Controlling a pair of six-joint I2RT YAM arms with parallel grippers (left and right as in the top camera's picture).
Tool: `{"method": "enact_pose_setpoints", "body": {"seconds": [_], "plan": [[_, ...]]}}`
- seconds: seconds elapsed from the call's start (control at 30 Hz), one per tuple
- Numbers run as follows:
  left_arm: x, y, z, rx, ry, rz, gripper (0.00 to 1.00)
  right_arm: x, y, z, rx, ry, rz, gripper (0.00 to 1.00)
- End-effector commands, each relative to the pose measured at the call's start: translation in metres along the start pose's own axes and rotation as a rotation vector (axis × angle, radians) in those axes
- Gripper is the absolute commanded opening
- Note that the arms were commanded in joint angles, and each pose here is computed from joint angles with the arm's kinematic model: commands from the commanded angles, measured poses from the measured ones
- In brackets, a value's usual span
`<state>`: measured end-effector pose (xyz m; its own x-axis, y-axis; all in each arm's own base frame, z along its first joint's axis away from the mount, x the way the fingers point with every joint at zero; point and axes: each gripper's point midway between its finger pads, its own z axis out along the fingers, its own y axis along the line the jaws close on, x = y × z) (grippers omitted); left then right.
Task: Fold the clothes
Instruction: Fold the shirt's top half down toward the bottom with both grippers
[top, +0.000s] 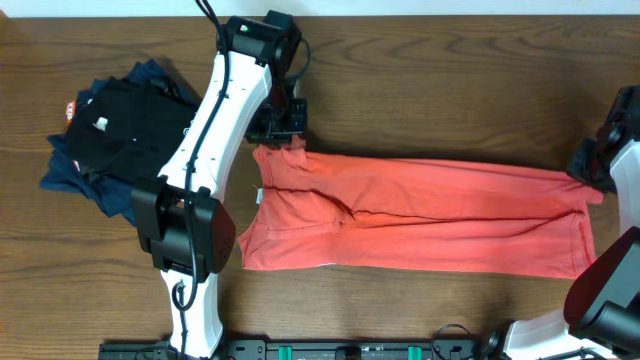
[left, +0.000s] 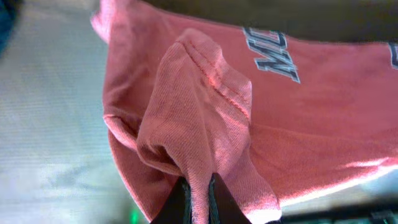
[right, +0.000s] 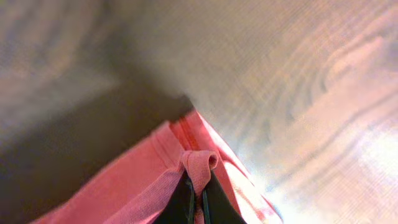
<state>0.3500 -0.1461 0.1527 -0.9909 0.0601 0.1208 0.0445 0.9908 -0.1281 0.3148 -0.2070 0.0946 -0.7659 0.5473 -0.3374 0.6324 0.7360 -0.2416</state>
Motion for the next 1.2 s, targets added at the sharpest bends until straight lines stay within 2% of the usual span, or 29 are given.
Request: {"method": "enact_pose_setpoints", "body": {"seconds": [0.0, 0.33, 0.73, 1.17], "plan": [[0.015, -0.004, 0.000, 0.024, 0.061, -0.011, 0.06, -0.002, -0.028, -0.007, 0.125, -0.018, 0.005, 0.04], [0.050, -0.020, 0.004, -0.021, 0.175, 0.041, 0.06, 0.001, -0.040, -0.004, 0.143, -0.002, 0.042, 0.03], [0.102, -0.019, 0.045, -0.110, 0.384, 0.078, 0.06, 0.004, -0.053, -0.001, 0.156, 0.017, 0.070, 0.03], [0.124, -0.013, 0.057, -0.082, 0.272, 0.063, 0.06, 0.009, -0.054, -0.001, 0.152, 0.038, 0.068, 0.03]]}}
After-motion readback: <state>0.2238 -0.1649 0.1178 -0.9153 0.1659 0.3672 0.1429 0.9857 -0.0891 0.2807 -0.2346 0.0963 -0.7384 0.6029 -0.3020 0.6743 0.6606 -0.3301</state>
